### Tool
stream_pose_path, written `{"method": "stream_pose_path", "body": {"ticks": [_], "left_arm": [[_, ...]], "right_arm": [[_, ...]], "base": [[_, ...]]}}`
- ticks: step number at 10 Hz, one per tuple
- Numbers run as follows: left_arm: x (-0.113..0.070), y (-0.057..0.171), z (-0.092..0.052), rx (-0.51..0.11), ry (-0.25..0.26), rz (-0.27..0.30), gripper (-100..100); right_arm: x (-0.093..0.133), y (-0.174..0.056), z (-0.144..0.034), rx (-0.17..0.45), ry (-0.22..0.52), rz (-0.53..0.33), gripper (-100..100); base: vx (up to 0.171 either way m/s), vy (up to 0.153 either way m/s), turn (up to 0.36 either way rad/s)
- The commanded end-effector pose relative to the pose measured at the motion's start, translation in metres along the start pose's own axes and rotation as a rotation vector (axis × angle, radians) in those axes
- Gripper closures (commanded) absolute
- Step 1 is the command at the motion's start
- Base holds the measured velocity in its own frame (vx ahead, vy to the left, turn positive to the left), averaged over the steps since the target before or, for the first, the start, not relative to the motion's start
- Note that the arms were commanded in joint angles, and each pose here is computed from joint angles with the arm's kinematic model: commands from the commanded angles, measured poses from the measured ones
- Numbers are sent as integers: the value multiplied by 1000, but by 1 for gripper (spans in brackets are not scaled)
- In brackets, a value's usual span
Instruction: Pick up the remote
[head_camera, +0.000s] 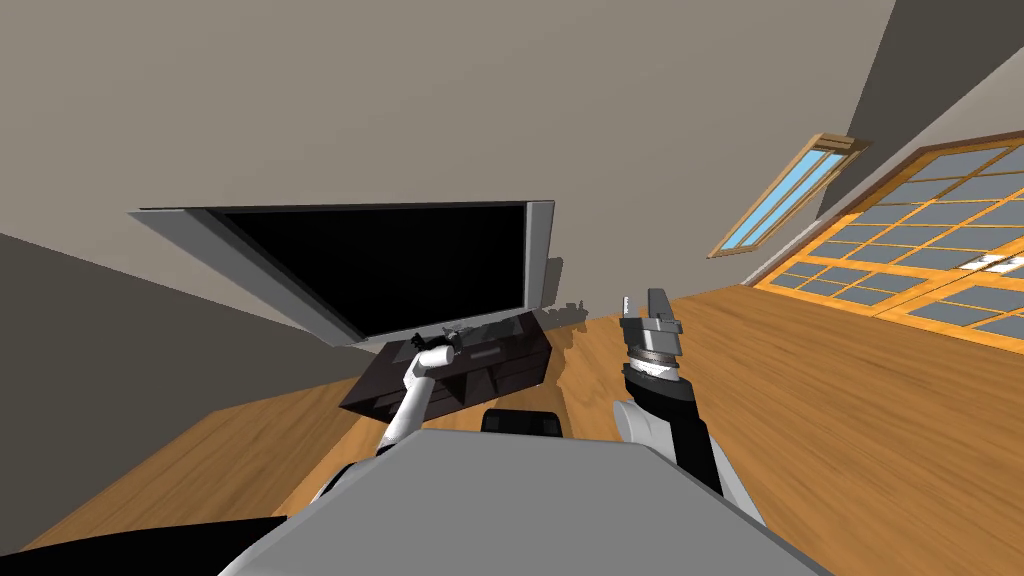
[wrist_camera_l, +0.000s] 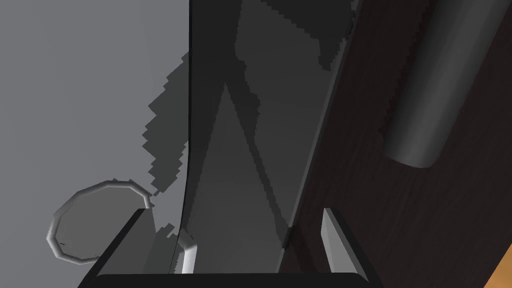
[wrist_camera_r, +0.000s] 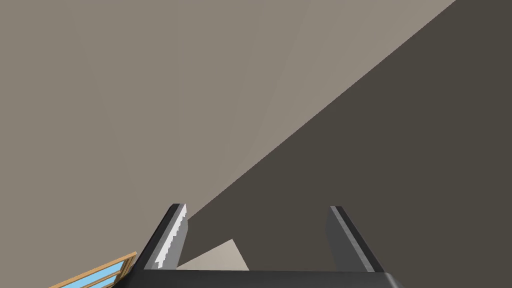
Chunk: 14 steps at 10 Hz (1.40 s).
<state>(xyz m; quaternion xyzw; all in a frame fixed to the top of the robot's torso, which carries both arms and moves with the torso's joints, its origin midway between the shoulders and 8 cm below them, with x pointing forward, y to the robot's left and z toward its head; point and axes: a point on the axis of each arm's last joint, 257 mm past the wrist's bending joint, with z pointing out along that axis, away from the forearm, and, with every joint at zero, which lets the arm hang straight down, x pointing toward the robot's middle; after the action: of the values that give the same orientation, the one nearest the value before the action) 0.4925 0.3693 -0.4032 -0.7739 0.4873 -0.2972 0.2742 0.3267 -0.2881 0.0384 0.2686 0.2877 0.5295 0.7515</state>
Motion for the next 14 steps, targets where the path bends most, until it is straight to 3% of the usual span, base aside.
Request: {"method": "stream_pose_path", "body": {"ticks": [1, 7, 8, 9, 10, 11, 12, 14], "left_arm": [[-3, 15, 4, -54, -12, -1, -100], [-11, 61, 16, -254, -57, 4, -100], [-12, 73, 17, -312, -70, 9, -100], [-13, 75, 17, -315, -71, 9, -100], [-15, 86, 17, -368, -85, 15, -100], [-15, 87, 17, -374, -86, 14, -100], [-17, 99, 16, -429, -100, 21, -100], [-20, 109, 14, -481, -114, 29, -100]], "right_arm": [[0, 0, 0, 0, 0, 0, 0], [0, 0, 0, 0, 0, 0, 0], [0, 0, 0, 0, 0, 0, 0], [0, 0, 0, 0, 0, 0, 0], [0, 0, 0, 0, 0, 0, 0], [0, 0, 0, 0, 0, 0, 0], [0, 0, 0, 0, 0, 0, 0], [0, 0, 0, 0, 0, 0, 0]], "base": [[8, 4, -37], [14, -2, -67], [20, -8, -91], [18, -5, -50], [23, -10, -103], [20, -7, -42], [23, -8, -88], [35, -7, -87]]}}
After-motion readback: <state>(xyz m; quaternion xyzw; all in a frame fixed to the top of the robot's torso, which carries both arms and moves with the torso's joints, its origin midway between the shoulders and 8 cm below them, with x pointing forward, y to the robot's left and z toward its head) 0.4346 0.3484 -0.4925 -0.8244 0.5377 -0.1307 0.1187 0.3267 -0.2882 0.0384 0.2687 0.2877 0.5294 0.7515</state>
